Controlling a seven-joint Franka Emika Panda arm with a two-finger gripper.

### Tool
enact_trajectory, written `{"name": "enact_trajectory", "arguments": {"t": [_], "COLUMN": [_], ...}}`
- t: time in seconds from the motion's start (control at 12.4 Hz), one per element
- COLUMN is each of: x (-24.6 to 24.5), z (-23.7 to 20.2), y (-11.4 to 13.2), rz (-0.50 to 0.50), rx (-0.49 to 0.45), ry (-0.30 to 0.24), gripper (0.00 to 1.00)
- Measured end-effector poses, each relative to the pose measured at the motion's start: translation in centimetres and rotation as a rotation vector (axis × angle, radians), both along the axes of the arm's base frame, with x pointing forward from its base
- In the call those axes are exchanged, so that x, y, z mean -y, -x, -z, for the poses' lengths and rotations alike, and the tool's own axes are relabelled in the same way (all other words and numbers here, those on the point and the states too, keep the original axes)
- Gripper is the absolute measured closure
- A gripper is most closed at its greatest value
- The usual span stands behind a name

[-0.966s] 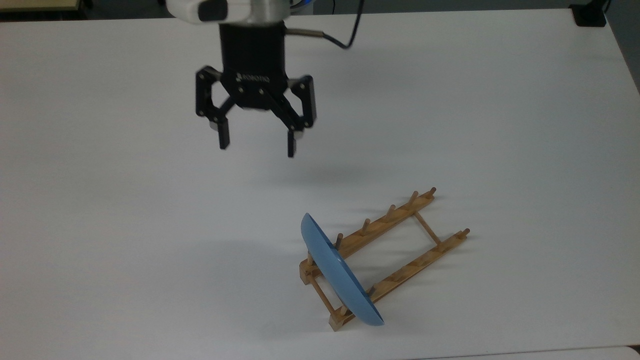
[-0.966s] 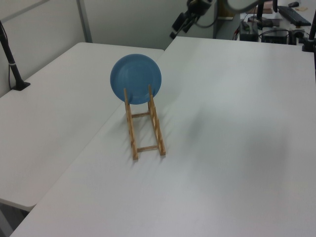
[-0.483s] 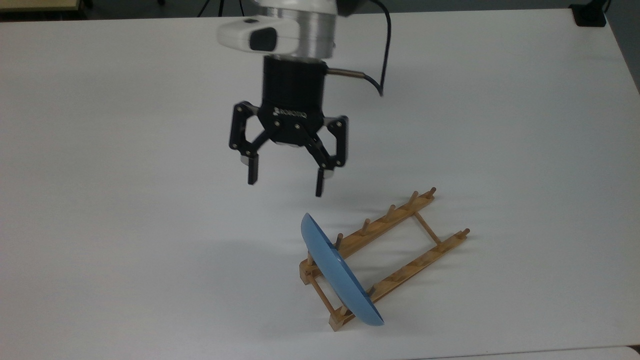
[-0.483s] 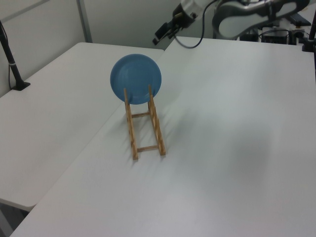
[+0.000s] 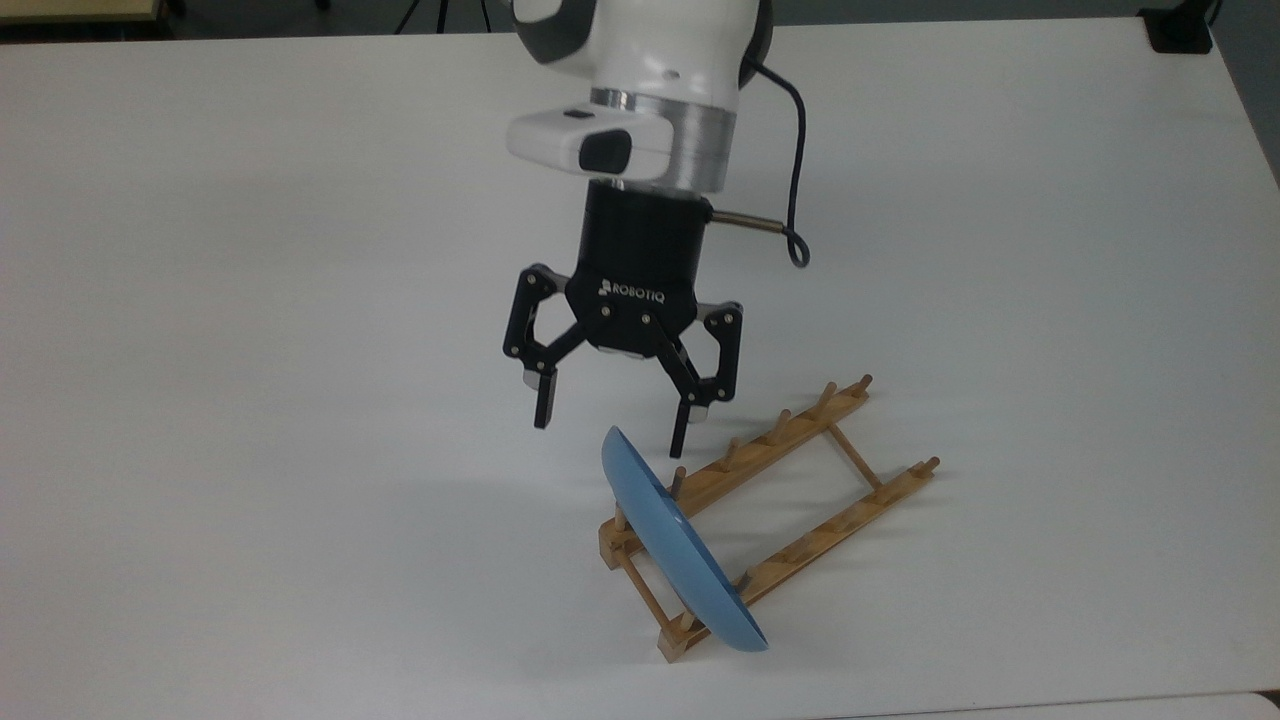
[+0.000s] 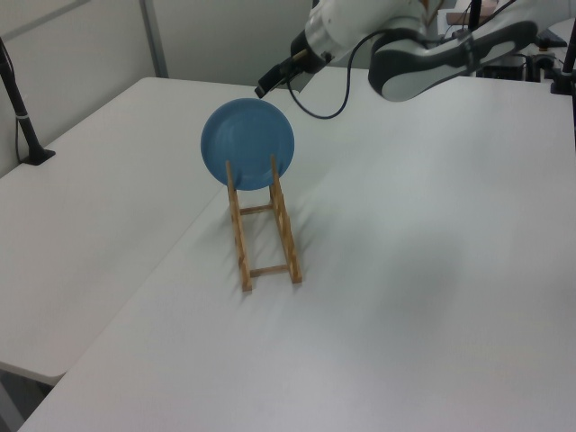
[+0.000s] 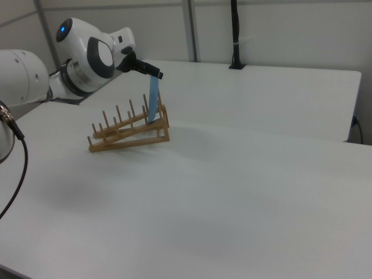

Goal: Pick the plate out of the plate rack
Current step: 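Move the open gripper down toward the blue plate's rim in the rack, then lower the gripper around the plate rim and close on it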

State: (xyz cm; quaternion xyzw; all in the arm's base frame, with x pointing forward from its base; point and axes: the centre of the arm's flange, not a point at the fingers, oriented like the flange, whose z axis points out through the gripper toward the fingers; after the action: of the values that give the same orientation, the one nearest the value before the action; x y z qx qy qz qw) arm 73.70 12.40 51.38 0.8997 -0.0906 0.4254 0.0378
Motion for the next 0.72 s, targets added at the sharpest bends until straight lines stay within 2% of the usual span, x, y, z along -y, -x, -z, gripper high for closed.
{"name": "enact_trajectory", "arguments": {"t": [0.32,0.4,0.48,0.64,0.72], "x": [-1.2,-1.5,-1.9,-2.5,-2.8], "z": [1.4,1.5,1.6,1.8,1.9], "y": [-1.0,-1.0,-1.0,-0.9,-0.8], "rz": [-0.020,-0.026,-0.031,-0.040,-0.046], "rx": [0.000,0.001,0.000,-0.002,-0.002], "ry": [0.024,0.029,0.031,0.033,0.037], "gripper": [0.07,0.13,0.24,0.29,0.37]}}
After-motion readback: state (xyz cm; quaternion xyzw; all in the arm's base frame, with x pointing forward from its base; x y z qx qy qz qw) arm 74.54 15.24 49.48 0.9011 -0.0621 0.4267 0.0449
